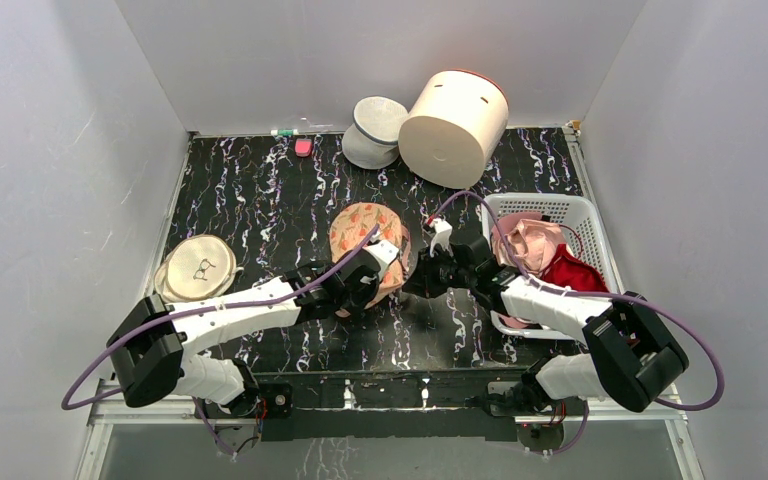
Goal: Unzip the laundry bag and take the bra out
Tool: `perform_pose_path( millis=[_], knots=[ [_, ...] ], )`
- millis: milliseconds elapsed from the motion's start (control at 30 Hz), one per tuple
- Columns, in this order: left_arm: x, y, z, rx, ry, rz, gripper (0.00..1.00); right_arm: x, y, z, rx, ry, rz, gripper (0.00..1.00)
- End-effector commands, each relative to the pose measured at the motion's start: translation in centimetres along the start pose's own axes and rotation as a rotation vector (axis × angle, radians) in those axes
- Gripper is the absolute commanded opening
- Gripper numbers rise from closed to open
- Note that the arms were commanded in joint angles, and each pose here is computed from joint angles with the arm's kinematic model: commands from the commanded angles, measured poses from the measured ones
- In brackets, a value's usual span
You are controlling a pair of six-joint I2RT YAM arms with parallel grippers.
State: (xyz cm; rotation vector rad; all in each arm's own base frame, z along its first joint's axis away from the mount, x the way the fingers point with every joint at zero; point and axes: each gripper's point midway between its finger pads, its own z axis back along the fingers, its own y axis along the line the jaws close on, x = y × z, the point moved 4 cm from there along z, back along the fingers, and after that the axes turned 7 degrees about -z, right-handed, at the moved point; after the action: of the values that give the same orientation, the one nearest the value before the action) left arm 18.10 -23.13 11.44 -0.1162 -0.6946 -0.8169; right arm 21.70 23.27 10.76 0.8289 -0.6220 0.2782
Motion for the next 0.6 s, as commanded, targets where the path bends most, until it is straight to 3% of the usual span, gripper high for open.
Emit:
perform_pose_path(
  millis=[0, 100, 267, 433, 567],
  knots=[
    [-1.5, 0.7, 0.7, 0.020, 0.051, -0.026, 0.10, 1.4, 1.0, 0.1, 0.073, -0.031, 0.022, 0.00],
    [-0.6, -0.2, 0.7, -0.050, 0.014, -0.025, 0.26, 0.9, 1.9, -0.1, 0.119, -0.023, 0.011, 0.00],
    [1.2, -1.5, 1.1, -0.148, -0.051, -0.027, 0.44, 0.3, 3.3, -0.6, 0.164, -0.012, 0.007, 0.00],
    [2.6, -2.1, 1.1, -0.190, -0.082, -0.030, 0.53, 0.3, 4.4, -1.0, 0.193, -0.007, 0.012, 0.00],
    [2.9, -2.1, 0.5, -0.171, -0.072, -0.032, 0.55, 0.3, 4.9, -1.2, 0.206, -0.004, 0.015, 0.00]
  ],
)
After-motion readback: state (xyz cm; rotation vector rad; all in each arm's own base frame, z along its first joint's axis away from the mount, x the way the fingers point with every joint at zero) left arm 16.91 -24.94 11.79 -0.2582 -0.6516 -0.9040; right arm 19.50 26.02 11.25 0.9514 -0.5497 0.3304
